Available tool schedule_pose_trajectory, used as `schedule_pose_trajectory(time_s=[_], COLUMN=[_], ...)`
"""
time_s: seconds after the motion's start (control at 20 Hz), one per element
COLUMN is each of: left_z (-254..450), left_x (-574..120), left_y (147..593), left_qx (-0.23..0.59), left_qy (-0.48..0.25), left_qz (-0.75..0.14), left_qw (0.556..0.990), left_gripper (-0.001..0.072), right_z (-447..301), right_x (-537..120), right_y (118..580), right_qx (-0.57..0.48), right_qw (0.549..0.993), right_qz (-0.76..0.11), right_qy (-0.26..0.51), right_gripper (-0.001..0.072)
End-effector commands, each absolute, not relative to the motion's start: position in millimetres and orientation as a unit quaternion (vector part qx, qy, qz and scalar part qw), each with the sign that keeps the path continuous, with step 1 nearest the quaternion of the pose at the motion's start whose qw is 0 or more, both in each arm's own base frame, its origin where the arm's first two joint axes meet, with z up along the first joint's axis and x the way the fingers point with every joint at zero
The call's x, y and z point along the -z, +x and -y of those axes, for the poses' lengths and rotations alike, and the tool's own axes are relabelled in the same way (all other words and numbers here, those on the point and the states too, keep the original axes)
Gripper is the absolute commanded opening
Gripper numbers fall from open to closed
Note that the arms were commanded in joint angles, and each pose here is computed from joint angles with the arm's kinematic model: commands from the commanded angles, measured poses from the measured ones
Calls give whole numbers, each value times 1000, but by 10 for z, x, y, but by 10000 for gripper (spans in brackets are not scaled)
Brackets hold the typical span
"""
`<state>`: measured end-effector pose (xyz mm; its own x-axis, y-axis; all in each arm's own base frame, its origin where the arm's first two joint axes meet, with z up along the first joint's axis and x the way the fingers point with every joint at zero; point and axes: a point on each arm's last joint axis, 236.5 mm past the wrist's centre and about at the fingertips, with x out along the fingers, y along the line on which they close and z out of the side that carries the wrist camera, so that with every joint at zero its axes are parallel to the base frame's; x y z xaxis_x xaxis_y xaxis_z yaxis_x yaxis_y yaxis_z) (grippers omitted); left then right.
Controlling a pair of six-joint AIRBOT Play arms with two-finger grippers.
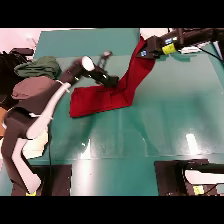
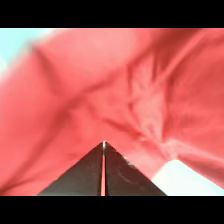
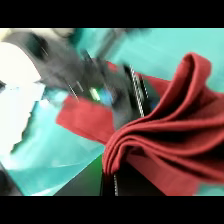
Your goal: Fold the shirts.
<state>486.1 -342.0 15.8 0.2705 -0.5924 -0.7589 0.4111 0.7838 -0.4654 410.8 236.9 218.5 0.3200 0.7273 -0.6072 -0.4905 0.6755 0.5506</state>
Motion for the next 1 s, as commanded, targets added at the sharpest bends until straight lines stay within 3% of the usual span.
schedule_pose_trajectory(time_s=[0.0, 0.25, 0.3, 0.35, 0.4, 0.5, 0.65, 0.9, 0.95], left_z=[2555, 1175, 991, 877, 814, 782, 820, 835, 837], left_x=[-1063, -2555, -2784, -2973, -3106, -3265, -3242, -3165, -3162], left_y=[5156, 4962, 4870, 4778, 4701, 4582, 4502, 4486, 4490], left_qx=[274, 180, 162, 152, 147, 145, 152, 155, 156], left_qy=[-93, -53, -47, -46, -46, -44, -44, -44, -45], left_qz=[-448, -319, -296, -277, -264, -249, -261, -274, -275], left_qw=[846, 929, 940, 948, 952, 957, 952, 948, 948], left_gripper=[25, 25, 25, 25, 25, 25, 25, 25, 25], right_z=[-2923, -4332, -4588, -4826, -4996, -5134, -4718, -2995, -2608], right_x=[-2231, -1680, -1541, -1398, -1312, -1324, -1257, -534, -345], right_y=[4021, 3874, 3859, 3824, 3782, 3743, 3976, 4472, 4496], right_qx=[-439, -519, -529, -539, -551, -572, -539, -367, -333], right_qw=[776, 728, 723, 715, 707, 697, 719, 764, 761], right_qz=[-425, -412, -407, -410, -412, -406, -417, -515, -540], right_qy=[153, 177, 178, 173, 163, 146, 135, 128, 135], right_gripper=[18, 23, 120, 278, 341, 343, 343, 343, 424])
